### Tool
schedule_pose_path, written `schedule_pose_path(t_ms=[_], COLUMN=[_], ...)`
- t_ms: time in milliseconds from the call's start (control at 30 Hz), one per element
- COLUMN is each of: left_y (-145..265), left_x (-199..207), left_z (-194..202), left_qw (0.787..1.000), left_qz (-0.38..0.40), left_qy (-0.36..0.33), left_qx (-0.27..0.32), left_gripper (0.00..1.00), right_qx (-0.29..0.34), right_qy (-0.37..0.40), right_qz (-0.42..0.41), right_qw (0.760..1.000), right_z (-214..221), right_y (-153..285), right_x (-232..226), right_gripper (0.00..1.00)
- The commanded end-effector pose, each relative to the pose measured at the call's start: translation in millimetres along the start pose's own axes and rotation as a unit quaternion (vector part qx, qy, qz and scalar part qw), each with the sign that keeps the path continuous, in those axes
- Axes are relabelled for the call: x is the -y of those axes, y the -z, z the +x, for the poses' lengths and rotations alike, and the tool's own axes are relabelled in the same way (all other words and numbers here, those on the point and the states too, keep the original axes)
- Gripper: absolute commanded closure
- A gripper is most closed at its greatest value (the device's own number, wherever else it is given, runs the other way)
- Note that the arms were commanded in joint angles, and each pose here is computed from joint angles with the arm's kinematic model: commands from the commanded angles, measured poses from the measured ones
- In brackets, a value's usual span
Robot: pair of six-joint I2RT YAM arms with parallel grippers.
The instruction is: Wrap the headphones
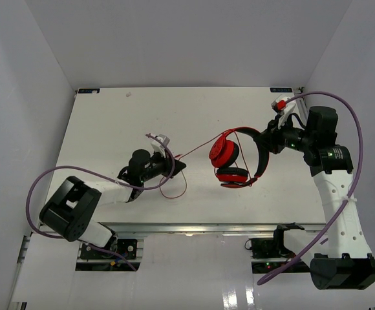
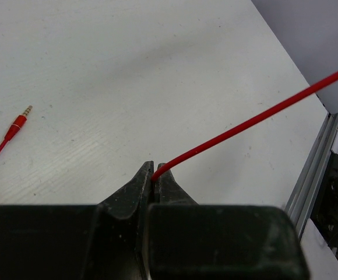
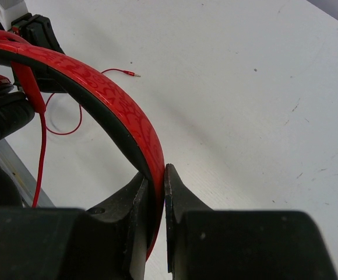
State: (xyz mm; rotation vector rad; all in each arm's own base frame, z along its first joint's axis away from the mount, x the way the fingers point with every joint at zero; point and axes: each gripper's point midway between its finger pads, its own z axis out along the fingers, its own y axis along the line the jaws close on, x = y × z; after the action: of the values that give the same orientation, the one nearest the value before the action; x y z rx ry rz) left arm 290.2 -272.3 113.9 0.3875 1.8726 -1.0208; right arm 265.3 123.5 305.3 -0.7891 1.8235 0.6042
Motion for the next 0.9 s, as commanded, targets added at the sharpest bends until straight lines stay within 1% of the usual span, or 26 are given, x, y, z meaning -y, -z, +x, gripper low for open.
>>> schedule_pose_path(t_ms=[0,133,267,367,400,500,633,700,800,867], left_y=[-4.4,-15.6,-31.8,-43.0,-47.7,-57.5,-62.6,-61.8,-58.8,-58.4], left_x=[2.8,9.7,30.5,41.4,48.2,60.6,75.4,77.5,81.7,85.7], left_z=[10.7,17.4,13.9,14.7,11.7,12.5,11.1,9.2,5.6,5.0], left_qw=[0.999,0.998,0.998,0.998,0.997,0.997,0.997,0.998,0.999,0.999], left_qz=[0.022,0.033,0.048,0.05,0.054,0.058,0.056,0.046,0.037,0.036], left_qy=[0.021,0.026,0.017,0.011,0.007,0.001,-0.003,0.004,0.02,0.023], left_qx=[-0.021,-0.037,-0.04,-0.047,-0.048,-0.053,-0.044,-0.031,-0.009,-0.006], left_gripper=[1.0,1.0,1.0,1.0,1.0,1.0,1.0,1.0,1.0,1.0], right_qx=[0.043,0.052,0.06,0.072,0.068,0.067,0.08,0.09,0.108,0.122], right_qy=[-0.013,-0.059,-0.134,-0.159,-0.176,-0.198,-0.228,-0.249,-0.279,-0.292], right_qz=[-0.001,-0.002,0.006,0.004,0.002,0.017,0.079,0.127,0.174,0.2], right_qw=[0.999,0.997,0.989,0.985,0.982,0.978,0.967,0.956,0.938,0.927], right_z=[-34.7,-38.8,-41.7,-45.1,-41.2,-35.7,-35.7,-32.8,-26.1,-24.0], right_y=[7.5,0.4,-10.5,-17.7,-22.1,-29.4,-32.5,-31.9,-31.4,-29.9], right_x=[-1.7,2.1,10.9,15.8,17.4,27.1,51.4,68.7,85.1,93.8], right_gripper=[0.92,0.92,0.92,0.92,0.92,0.92,0.92,0.92,0.92,0.92])
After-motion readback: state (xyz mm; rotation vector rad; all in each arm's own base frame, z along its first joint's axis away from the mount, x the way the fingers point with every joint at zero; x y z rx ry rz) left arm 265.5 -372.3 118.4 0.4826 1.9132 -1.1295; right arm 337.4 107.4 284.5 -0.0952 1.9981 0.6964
